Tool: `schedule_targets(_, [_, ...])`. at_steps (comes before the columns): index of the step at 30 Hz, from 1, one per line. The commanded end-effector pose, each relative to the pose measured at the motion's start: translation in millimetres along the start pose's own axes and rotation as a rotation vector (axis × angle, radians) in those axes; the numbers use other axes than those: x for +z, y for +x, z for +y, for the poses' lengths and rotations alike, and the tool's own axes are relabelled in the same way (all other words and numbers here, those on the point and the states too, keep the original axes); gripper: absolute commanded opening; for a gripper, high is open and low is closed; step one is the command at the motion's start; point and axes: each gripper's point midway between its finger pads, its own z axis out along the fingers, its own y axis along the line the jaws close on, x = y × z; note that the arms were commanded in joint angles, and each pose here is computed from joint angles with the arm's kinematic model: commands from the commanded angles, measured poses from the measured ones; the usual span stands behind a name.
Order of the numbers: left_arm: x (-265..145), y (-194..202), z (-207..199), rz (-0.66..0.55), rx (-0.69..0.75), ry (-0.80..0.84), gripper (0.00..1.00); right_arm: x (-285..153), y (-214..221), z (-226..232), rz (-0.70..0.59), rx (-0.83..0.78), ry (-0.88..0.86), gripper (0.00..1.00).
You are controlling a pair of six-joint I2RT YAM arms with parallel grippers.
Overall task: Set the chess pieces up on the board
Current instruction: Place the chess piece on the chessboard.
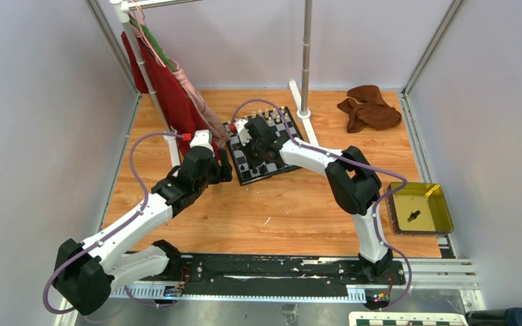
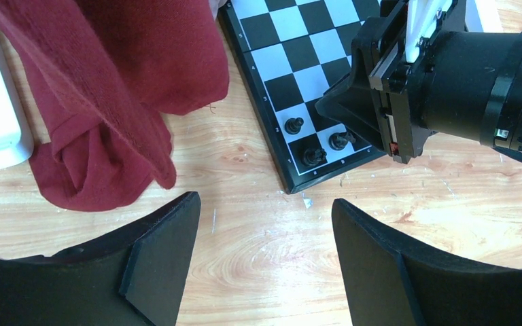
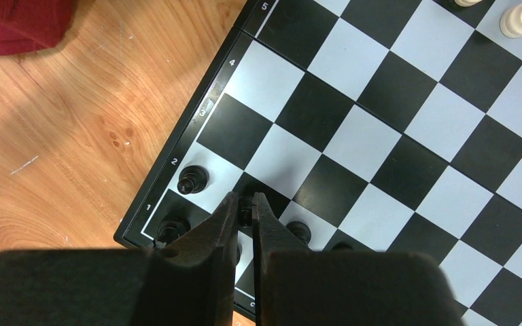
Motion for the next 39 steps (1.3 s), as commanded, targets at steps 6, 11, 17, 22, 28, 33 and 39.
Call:
schedule_targets(6, [-2.7,8.6,3.7,0.014,0.022,-0.003,0.76,-2.4,2.4,6.3,0.009,0.0,0.009,0.01])
schedule_targets(11, [-2.0,9.4,3.6,0.017,0.026,-0.002,0.76,-0.4,4.7,5.3,0.016,0.0,0.014,0.04])
schedule_targets(17, [-0.8,11.3,4.0,0.022,0.031,-0.003,0.76,3.2,9.3,5.3,0.028,0.004,0.014,0.04])
schedule_targets(22, [0.0,12.6,4.5,0.024,0.034,-0.005,0.76,4.8,11.3,5.4,0.034,0.005,0.013,0.06])
schedule_targets(28, [0.7,12.5,4.3,0.022,0.035,-0.004,0.76,7.3,11.9,4.9,0.037,0.005,0.015,0.1])
schedule_targets(33, [1.1,13.3,4.1,0.024,0.033,-0.003,0.76,8.2,13.1,4.5,0.041,0.005,0.017,0.13])
schedule_targets(39, [0.7,13.5,4.4,0.023,0.032,-0.003,0.76,8.5,12.8,4.6,0.041,0.005,0.016,0.16])
